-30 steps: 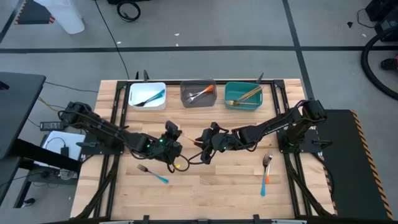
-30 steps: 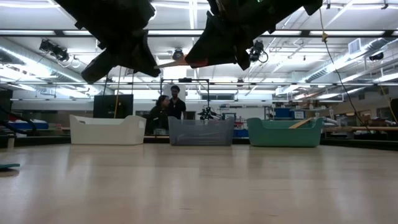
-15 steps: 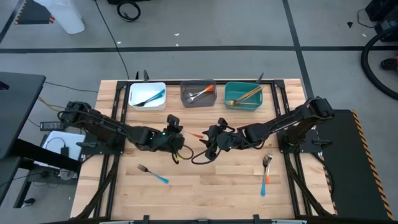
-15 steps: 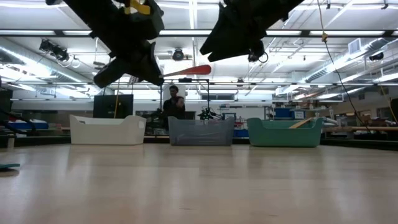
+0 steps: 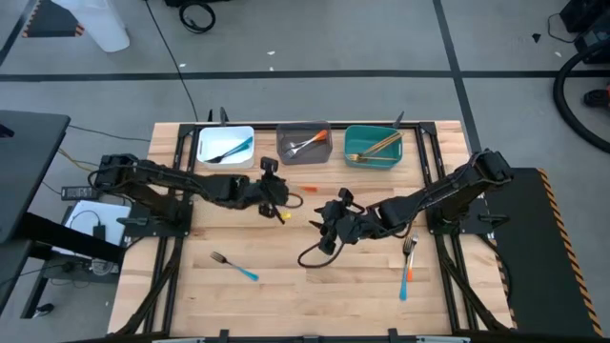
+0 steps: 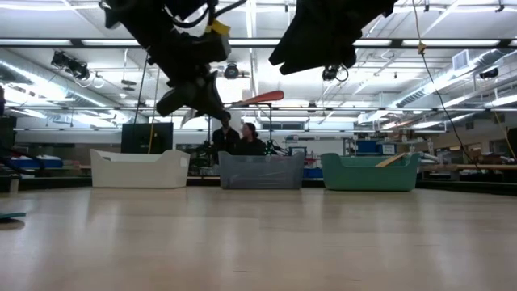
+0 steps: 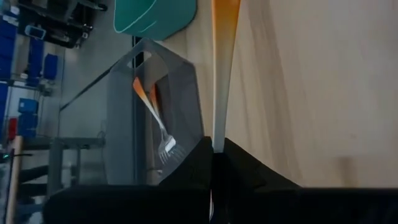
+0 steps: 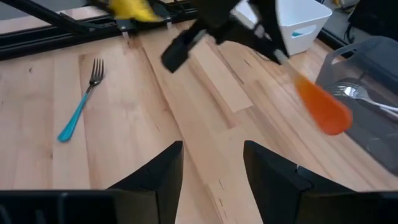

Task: Sort silverware by color (type)
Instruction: Put the orange fork into the black bin

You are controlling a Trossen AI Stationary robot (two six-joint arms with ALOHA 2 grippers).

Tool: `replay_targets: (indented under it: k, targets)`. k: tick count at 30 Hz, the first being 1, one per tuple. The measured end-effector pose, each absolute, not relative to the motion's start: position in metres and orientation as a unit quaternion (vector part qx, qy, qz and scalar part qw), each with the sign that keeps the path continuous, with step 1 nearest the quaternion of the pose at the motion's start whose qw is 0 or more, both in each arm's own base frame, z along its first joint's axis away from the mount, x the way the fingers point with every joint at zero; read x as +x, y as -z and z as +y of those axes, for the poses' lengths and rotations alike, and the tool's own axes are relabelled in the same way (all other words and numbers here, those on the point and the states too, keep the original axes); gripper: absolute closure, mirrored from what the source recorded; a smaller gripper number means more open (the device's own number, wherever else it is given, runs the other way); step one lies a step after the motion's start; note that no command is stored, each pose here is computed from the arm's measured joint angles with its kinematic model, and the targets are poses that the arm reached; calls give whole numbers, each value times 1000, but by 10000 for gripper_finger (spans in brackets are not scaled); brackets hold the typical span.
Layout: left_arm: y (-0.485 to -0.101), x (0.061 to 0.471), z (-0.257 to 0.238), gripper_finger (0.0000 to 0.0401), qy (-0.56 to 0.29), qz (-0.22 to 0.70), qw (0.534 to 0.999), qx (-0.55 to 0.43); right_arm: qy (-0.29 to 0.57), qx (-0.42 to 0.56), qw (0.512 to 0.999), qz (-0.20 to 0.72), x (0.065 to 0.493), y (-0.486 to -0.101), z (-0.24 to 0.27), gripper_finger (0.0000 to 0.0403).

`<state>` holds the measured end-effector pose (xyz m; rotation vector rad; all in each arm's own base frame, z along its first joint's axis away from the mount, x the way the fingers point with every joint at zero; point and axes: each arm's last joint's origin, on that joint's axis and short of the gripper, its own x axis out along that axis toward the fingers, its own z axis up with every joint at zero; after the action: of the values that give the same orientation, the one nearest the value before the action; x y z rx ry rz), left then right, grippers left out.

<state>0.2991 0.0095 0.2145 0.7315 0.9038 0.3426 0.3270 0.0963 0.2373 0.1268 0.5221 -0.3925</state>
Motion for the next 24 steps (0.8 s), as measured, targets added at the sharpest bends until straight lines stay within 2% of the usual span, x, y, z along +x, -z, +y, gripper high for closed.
replay_targets:
  k: [16, 24]
  targets:
    - [-222, 313, 71, 375, -211, 354, 858, 305, 222, 61, 947, 225, 319, -238, 118, 225]
    - [-223, 318, 96, 375, -240, 297, 888, 256, 216, 97, 952, 193, 312, -222, 124, 225]
